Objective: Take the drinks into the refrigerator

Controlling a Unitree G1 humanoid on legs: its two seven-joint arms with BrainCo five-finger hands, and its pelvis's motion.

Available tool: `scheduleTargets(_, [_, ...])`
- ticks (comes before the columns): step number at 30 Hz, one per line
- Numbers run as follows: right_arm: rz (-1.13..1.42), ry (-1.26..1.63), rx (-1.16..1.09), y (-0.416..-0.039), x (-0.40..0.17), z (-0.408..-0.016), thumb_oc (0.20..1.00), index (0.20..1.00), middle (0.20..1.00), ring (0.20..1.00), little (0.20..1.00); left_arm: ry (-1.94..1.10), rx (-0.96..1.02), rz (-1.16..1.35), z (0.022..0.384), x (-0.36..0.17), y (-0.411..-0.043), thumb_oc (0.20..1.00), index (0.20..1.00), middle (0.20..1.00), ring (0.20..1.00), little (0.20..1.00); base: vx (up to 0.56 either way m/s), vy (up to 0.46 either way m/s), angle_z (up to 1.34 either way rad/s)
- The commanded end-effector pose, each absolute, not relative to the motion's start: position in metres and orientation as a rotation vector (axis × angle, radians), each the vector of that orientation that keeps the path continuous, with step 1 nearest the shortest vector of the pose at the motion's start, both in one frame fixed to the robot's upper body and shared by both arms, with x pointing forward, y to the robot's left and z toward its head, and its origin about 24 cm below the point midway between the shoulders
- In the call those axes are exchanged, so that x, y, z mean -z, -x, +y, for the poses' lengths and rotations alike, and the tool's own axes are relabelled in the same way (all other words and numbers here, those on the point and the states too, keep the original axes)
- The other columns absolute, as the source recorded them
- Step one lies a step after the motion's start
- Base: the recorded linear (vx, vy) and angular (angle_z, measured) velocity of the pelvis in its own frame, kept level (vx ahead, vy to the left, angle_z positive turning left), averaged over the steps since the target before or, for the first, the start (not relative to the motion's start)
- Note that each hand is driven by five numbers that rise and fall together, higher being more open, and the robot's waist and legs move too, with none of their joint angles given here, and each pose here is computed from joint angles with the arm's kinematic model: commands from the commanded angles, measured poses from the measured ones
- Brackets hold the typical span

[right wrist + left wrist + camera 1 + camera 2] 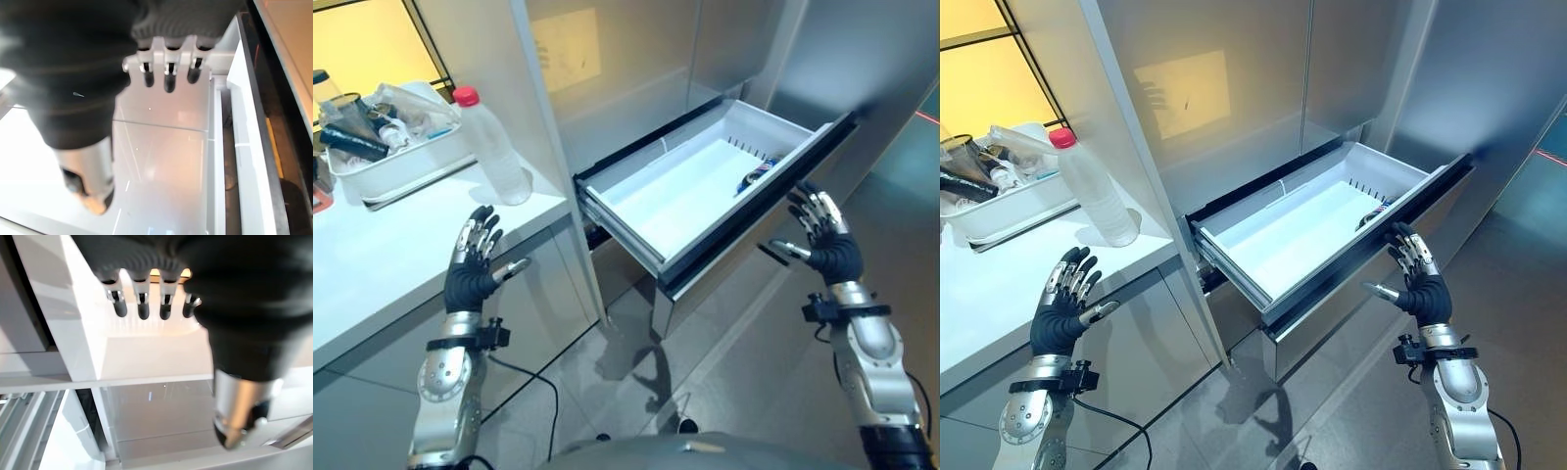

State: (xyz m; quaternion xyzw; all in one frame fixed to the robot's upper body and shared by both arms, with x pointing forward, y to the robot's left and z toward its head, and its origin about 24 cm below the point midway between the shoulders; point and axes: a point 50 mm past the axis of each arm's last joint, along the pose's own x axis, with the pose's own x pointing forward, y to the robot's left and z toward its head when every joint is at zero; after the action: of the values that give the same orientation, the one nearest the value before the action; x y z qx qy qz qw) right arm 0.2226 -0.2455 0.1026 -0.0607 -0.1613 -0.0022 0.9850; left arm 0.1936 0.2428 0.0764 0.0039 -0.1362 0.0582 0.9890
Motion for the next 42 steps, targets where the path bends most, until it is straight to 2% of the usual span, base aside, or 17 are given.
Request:
scheduleTargets(1, [-0.436,0.146,0.004,-0.225,-0.123,-0.246,1.0,1.0,1.0,1.0,1.0,-0.08,-0.148,-0.355,0.256,-0.094,-0.193,1.0,1.0,1.0,1.0,1.0,0.0,0.0,0.0])
scheduleTargets(14, [-0.41,0.133,0.009,-0.223,-0.117,-0.247,1.0,1.0,1.0,1.0,1.0,-0.08,-0.196,-0.33,0.264,-0.087,-0.192,1.0,1.0,1.0,1.0,1.0,-0.01,0.0,0.0])
scheduleTargets(28, [-0.39,0.136,-0.012,-0.225,-0.117,-0.248,1.0,1.0,1.0,1.0,1.0,-0.109,-0.345,-0.285,0.291,-0.08,-0.197,1.0,1.0,1.0,1.0,1.0,0.0,0.003,-0.01])
scheduleTargets(42, [-0.375,0.119,-0.097,-0.235,-0.117,-0.235,1.0,1.0,1.0,1.0,1.0,-0.155,-0.502,-0.219,0.33,-0.083,-0.235,1.0,1.0,1.0,1.0,1.0,0.03,0.009,-0.06])
